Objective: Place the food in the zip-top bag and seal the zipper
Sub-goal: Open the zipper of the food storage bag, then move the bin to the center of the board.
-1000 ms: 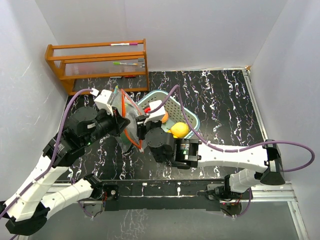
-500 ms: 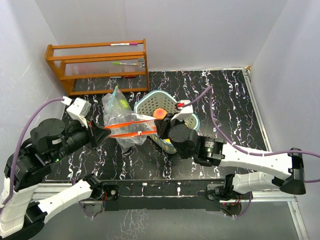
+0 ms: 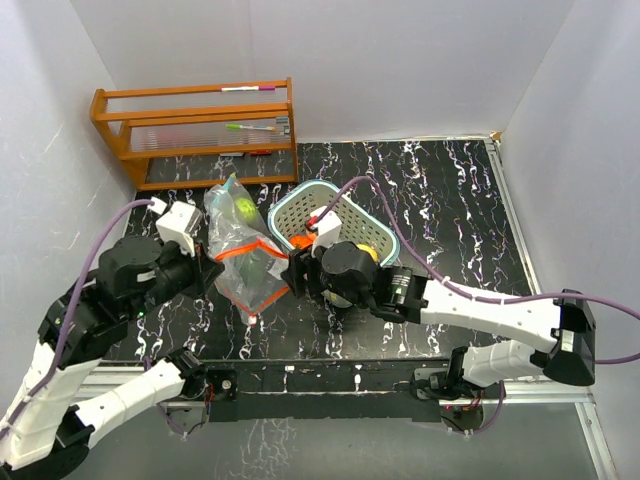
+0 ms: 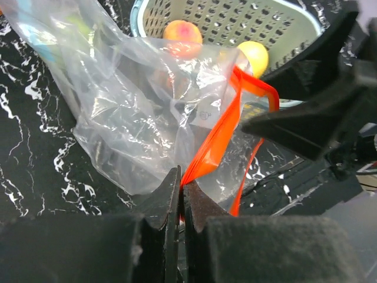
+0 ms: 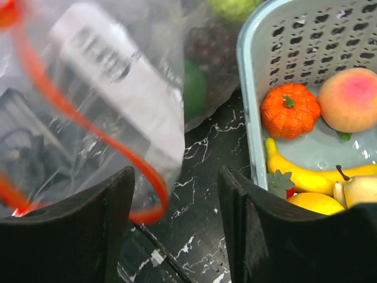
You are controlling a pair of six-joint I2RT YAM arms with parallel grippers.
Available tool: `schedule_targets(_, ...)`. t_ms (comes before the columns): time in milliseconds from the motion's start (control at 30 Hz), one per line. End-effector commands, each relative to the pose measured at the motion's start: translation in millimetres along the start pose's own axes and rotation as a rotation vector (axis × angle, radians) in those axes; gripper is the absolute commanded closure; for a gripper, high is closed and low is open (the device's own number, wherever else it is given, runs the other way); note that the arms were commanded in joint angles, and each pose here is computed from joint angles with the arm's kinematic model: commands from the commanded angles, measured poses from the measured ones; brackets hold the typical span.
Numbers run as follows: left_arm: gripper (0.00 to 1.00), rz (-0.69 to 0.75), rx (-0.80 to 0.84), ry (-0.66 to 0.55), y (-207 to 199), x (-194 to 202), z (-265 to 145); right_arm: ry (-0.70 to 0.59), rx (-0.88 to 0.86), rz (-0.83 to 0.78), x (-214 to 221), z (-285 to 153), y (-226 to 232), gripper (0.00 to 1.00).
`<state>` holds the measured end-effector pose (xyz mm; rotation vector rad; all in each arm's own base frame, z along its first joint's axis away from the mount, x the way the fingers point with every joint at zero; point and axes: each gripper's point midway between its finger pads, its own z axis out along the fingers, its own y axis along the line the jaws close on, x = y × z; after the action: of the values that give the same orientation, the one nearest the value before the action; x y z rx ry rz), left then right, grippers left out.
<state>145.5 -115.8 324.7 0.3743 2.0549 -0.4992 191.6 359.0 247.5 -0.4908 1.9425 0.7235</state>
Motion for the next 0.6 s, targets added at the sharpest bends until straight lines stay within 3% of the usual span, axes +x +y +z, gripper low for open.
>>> schedule_targets(0,1.0,0.006,-0.085,-0.002,13,0,17,-0.122,-0.165,-0.011,-53,-31,32,0.36)
schedule_targets(167,1.0,0.012,-0.077,0.002,10,-1,31,-0.237,-0.199,0.025,-86,-71,27,0.3)
schedule_targets(267,1.0,0.012,-0.068,0.003,7,-2,38,-0.238,-0.109,0.058,-87,-81,7,0.3)
schedule_targets(467,1.0,0.006,-0.014,-0.015,-4,-8,45,-0.07,0.269,0.089,-59,-64,-60,0.27)
schedule_targets(567,1.0,0.002,0.001,-0.028,-7,-13,45,0.012,0.358,0.116,-50,-45,-87,0.27)
